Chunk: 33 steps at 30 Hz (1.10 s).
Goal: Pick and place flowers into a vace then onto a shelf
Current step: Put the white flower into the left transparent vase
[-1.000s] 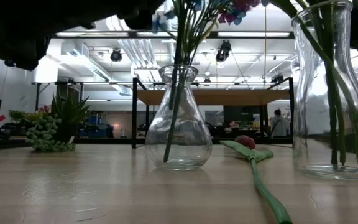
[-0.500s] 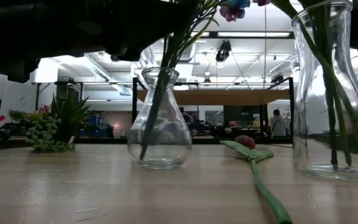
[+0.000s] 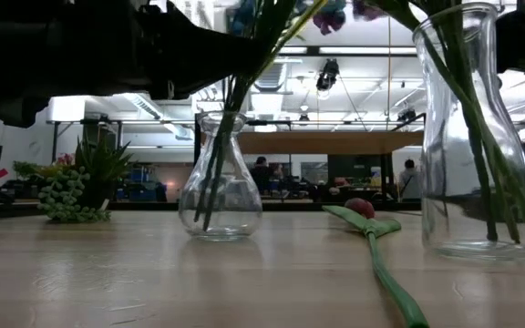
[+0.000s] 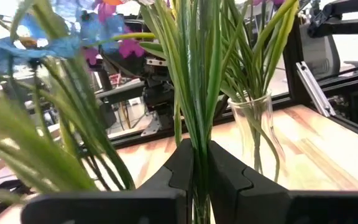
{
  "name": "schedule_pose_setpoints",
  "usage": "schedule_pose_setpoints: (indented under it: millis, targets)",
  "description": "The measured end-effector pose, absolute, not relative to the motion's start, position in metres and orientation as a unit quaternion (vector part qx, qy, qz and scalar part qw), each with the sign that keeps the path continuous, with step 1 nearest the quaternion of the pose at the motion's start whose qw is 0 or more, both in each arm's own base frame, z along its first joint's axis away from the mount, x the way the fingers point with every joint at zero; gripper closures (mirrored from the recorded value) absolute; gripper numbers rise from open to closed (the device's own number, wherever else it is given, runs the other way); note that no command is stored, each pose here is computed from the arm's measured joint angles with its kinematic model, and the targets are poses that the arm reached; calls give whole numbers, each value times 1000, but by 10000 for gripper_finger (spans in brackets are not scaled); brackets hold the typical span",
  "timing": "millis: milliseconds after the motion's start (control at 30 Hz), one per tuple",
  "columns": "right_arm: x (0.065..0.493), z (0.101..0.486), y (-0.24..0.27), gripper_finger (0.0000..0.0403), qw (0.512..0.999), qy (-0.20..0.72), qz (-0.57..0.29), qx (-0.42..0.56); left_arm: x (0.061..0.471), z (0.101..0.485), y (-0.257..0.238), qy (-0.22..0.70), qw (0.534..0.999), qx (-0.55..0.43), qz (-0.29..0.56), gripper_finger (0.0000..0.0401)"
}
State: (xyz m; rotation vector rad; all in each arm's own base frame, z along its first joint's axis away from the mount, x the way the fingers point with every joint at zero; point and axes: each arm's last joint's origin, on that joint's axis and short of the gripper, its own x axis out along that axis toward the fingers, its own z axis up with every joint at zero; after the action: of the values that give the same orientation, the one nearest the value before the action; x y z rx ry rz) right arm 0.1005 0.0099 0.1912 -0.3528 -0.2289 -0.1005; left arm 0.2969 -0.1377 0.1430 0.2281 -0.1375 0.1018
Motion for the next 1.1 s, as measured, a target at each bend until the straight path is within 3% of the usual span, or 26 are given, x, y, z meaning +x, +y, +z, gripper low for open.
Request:
schedule_pose_setpoints:
  millis: [533,667,967,1100]
  targets:
    - [100,191,10,394,977,-114,-50,-175,302,149,-141,-79,992,88,48,378]
    - [100,191,10,394,977,-114,-50,-175,302,149,-141,-80,993,72,46,345]
    - [101,191,10,394,977,-114,-50,-175,301,155,-141,-89,993,57,44,226]
    - [101,191,10,394,977,-113,-50,-175,298,165,-143,-95,993,55,41,196]
